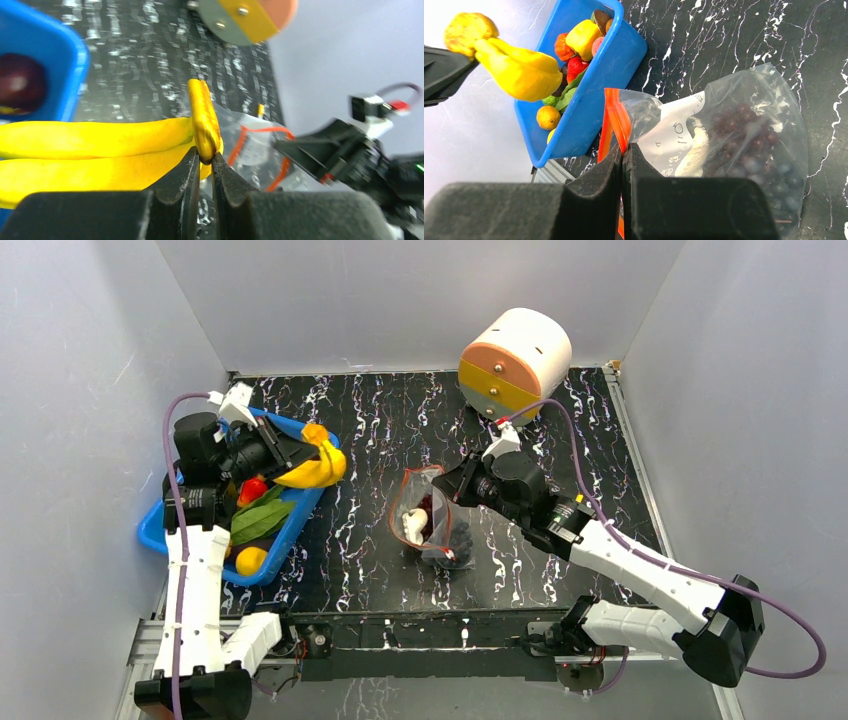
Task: Place the food in the zip-top bag and seal the zipper
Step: Pick up the fake fruit from the bin, then place the fake fruit in the zipper food storage bag.
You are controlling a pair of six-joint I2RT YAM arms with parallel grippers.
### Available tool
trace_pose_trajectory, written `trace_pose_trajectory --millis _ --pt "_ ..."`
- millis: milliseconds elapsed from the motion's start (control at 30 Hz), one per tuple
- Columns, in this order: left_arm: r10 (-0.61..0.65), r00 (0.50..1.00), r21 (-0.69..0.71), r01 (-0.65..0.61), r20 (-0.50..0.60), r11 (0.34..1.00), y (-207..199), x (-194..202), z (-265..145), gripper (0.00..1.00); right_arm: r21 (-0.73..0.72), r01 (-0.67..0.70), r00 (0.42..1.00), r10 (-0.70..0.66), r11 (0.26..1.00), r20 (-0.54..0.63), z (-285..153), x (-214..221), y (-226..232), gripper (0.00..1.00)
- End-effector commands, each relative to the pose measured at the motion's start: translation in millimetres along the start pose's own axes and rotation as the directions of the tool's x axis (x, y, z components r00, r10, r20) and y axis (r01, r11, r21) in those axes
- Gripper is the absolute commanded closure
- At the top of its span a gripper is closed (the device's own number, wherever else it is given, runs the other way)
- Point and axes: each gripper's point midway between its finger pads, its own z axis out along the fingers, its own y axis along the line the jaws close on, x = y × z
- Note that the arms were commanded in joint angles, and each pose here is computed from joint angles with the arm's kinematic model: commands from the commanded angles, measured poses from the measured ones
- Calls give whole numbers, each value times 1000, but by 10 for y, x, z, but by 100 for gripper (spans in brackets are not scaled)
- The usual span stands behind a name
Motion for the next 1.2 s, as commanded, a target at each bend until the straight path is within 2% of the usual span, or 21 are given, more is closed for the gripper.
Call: trace_pose_trajectory --millis 0,133,333,467,567,700,800,1033,1167 --pt "3 999 315 14 -52 949 -662 67 -144 100 -69 -41 994 48 997 102 -2 -315 268 100" --pt "-44 995 430 80 -93 899 -861 125 -183 100 -74 -77 990 85 994 116 13 -351 290 100" --pt "-82 988 495 138 -134 858 -1045 131 -227 100 -100 -119 984 131 988 124 63 -393 370 100" --pt "-147 975 553 216 -166 805 -1170 95 -254 100 -109 -154 976 168 982 139 85 -426 384 100" --pt "-209 963 611 270 -171 744 -1293 9 -322 100 -114 -182 968 199 977 156 98 -467 393 100" --pt "-298 926 697 373 -233 613 -1440 -51 -421 100 -151 -226 955 249 962 162 101 -523 482 100" --pt "-339 904 732 414 -261 541 -1567 -98 -505 100 -190 -252 946 283 949 157 91 -566 580 100" --pt "-358 892 750 433 -276 500 -1759 -73 -634 100 -235 -296 924 340 926 174 56 -669 669 100" --pt "-404 859 749 485 -313 451 -1748 -47 -647 100 -252 -312 918 359 916 168 27 -678 698 100"
